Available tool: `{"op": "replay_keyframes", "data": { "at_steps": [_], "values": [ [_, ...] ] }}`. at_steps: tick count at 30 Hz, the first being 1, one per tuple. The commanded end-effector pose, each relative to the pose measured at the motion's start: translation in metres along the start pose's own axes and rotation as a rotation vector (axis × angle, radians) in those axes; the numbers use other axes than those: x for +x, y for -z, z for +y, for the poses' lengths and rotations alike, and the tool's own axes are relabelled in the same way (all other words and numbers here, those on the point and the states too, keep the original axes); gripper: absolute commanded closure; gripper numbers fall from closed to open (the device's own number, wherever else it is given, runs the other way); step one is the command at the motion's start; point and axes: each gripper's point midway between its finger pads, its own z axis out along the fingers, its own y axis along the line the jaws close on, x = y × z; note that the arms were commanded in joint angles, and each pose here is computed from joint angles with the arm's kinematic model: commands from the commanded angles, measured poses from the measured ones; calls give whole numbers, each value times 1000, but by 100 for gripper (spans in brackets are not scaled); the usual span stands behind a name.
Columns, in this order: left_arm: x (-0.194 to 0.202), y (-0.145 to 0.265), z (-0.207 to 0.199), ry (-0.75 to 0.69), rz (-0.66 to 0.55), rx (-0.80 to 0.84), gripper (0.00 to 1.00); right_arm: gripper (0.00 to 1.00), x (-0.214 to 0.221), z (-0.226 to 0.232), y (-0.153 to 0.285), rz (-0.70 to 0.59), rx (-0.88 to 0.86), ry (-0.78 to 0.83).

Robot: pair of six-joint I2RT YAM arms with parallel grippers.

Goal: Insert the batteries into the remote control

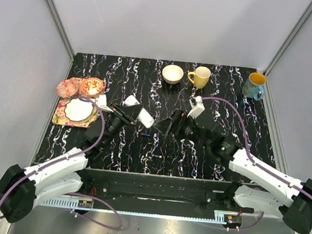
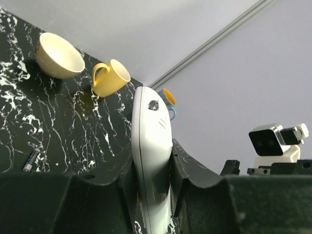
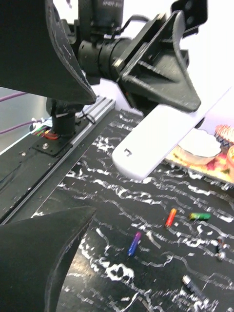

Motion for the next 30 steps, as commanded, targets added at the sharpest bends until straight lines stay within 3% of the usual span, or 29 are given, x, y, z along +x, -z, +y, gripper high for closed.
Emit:
{"op": "replay_keyframes", "data": {
  "at_steps": [1,13,30],
  "values": [
    [-23,4,-23,-42,-118,69,100,10,-34,40,3,-138,-159,-59],
    [-24,7,-24,-83,-170,20,100,14,-22,56,-28,-62,-263,-237],
    [-26,6,-25,-85,-186,24,100,17,-9,47,-38,-24,-260,-296]
  ]
}}
